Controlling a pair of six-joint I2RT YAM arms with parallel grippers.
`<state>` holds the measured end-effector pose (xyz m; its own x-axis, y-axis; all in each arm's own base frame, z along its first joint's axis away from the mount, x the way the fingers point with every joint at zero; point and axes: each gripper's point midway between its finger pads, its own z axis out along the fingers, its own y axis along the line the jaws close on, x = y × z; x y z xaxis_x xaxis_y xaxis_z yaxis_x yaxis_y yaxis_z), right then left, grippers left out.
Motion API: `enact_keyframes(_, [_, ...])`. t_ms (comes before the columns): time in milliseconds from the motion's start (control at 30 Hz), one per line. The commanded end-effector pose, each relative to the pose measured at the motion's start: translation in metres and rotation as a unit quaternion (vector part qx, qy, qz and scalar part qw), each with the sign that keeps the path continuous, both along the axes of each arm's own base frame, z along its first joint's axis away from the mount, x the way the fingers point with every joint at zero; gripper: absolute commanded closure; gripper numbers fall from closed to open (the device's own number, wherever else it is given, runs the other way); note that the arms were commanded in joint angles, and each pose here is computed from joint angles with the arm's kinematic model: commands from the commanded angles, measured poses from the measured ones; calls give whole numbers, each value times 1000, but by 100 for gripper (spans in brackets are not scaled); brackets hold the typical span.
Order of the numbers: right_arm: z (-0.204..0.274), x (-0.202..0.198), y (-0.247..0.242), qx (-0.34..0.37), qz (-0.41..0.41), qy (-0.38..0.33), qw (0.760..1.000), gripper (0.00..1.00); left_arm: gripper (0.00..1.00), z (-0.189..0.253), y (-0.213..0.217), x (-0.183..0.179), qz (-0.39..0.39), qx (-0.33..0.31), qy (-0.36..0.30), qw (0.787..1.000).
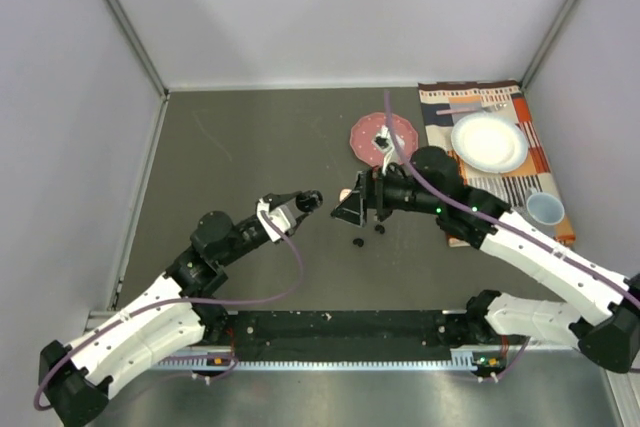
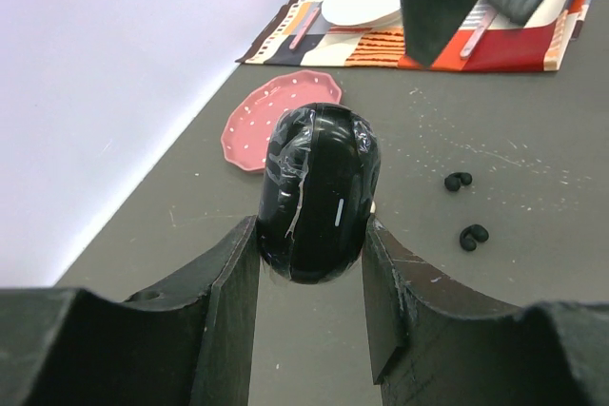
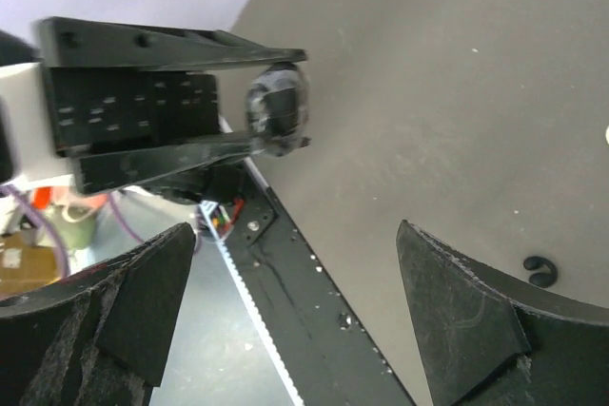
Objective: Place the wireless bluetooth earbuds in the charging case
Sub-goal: Pass from the left arm to the right
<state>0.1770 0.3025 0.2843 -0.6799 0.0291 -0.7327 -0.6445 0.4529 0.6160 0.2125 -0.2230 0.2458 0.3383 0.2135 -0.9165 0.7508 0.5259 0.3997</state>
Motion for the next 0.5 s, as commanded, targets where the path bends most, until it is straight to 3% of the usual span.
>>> enact_keyframes(0, [4, 16, 13, -34, -30, -45, 998, 13, 100, 12, 0, -4, 5, -11, -20, 1000])
enact_keyframes(100, [9, 16, 24, -46, -33, -74, 996, 14, 100, 9, -1, -5, 4, -8, -15, 1000])
enact_keyframes(467, [-6, 29, 48, -53, -34, -52, 997, 28, 100, 4, -4, -20, -17, -23, 5, 1000])
